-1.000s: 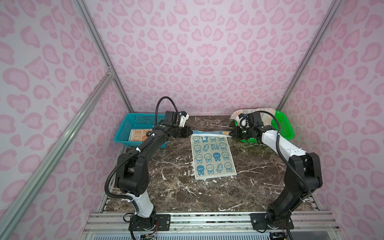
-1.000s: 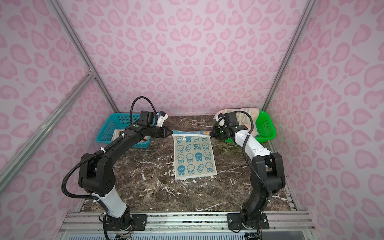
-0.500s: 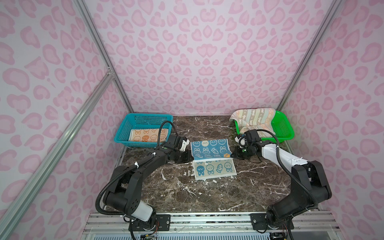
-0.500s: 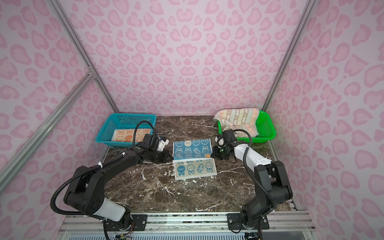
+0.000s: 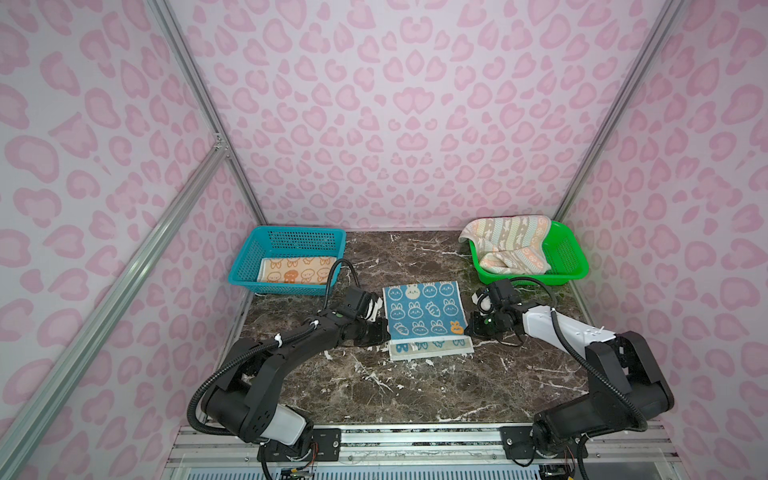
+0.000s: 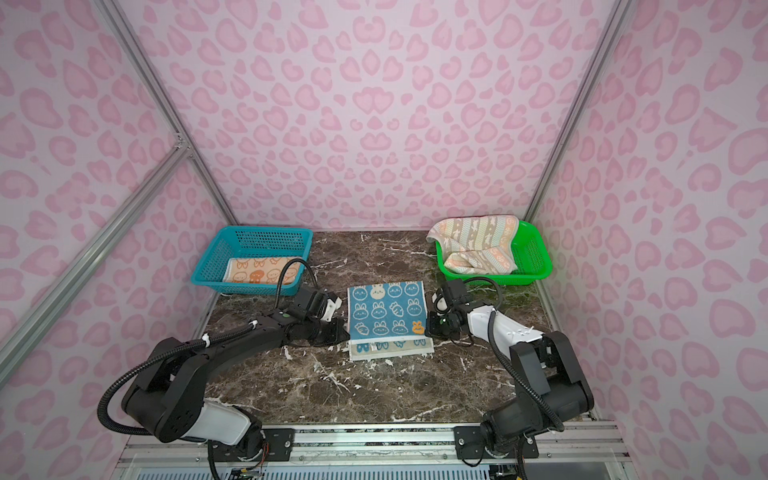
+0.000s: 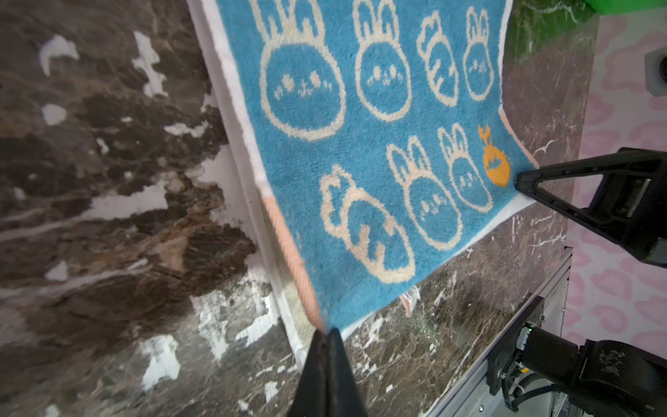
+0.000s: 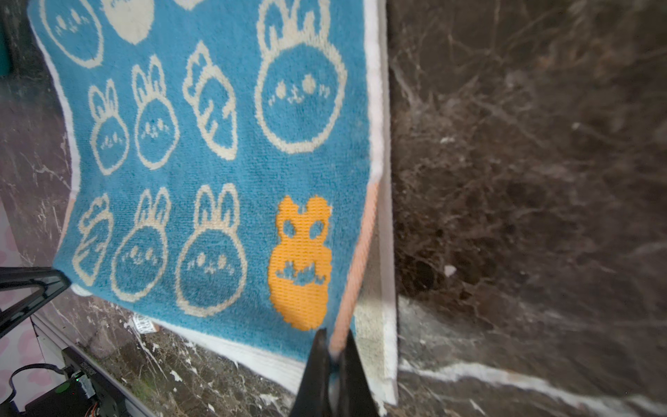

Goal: Fold and stack the towels
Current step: 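Lower the blue towel flat onto the table with both grippers, drawing it toward the robot, then release the towel's nearer edge and move both grippers to its farther edge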

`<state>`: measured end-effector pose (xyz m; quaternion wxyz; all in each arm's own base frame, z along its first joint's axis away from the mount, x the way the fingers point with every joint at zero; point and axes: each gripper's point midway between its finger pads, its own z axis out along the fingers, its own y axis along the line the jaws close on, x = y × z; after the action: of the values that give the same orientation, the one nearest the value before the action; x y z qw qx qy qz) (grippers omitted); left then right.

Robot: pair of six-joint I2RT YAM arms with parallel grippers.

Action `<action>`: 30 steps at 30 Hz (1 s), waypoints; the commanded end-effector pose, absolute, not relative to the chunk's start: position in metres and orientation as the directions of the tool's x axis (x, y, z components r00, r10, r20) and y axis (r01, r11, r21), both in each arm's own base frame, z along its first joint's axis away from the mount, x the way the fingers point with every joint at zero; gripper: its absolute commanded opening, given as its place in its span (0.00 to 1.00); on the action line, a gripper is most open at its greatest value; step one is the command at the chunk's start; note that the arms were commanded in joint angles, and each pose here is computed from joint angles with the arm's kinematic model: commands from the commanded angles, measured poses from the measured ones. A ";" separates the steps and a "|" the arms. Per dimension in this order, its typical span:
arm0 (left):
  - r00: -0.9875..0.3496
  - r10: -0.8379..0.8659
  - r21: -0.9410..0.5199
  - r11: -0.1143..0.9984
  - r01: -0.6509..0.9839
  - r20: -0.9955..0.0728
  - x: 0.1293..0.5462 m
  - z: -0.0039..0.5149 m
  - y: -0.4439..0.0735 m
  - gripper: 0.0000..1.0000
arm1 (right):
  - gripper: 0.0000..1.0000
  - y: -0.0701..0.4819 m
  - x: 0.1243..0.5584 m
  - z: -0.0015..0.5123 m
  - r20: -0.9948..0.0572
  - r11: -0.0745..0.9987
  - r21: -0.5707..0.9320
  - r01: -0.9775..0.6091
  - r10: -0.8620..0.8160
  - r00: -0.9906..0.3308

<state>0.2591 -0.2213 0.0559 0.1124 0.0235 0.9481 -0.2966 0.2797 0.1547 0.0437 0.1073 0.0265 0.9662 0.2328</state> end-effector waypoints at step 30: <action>-0.986 -0.031 -0.529 0.846 0.060 -0.161 0.230 0.035 -0.226 0.03 | 0.00 0.144 0.241 0.023 -0.178 0.932 0.359 0.056 0.127 -0.976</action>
<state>0.2310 -0.2265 0.0462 0.0886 0.0176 0.9547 -0.2837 0.2494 0.1485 0.0372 0.1164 0.0353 0.9737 0.1928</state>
